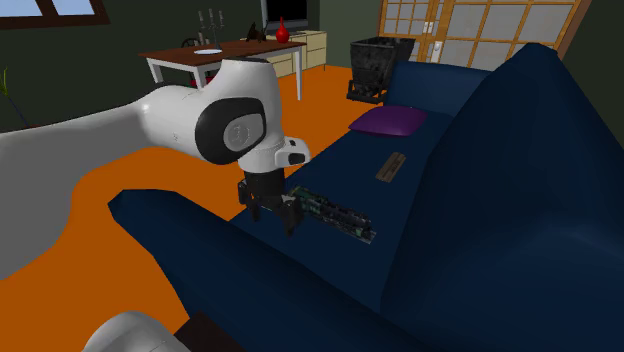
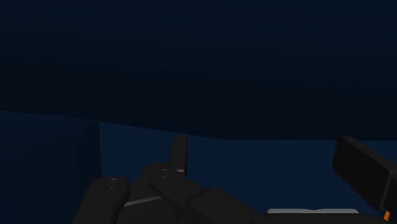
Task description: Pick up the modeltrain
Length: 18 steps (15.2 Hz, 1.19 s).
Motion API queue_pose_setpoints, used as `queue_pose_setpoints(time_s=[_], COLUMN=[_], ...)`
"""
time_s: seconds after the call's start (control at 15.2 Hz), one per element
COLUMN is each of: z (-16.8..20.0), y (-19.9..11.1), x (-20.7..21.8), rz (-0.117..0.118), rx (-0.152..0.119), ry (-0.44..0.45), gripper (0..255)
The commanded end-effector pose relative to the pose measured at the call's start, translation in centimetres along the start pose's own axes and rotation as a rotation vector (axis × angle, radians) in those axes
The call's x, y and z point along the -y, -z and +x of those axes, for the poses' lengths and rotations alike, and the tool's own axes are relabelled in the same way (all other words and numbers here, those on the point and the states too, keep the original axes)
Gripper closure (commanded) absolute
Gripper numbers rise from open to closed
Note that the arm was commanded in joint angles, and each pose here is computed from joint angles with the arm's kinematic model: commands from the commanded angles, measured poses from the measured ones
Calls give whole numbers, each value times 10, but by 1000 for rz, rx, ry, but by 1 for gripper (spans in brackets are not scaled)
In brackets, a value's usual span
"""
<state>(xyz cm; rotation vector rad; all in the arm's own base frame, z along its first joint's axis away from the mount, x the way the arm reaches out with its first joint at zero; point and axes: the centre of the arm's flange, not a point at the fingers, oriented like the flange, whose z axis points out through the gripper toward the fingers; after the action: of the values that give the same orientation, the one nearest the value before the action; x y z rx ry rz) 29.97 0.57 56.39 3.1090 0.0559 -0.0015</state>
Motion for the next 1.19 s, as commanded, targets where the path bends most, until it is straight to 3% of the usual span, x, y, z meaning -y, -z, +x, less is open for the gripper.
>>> queue_pose_setpoints(time_s=[0.0, 0.59, 1.12], z=[0, 103, 200], y=[0, -49, -94], x=[0, -40, -38], rz=[0, 2, 4], rx=[0, 20, 38], ry=[0, 424, 800], gripper=[0, 0, 0])
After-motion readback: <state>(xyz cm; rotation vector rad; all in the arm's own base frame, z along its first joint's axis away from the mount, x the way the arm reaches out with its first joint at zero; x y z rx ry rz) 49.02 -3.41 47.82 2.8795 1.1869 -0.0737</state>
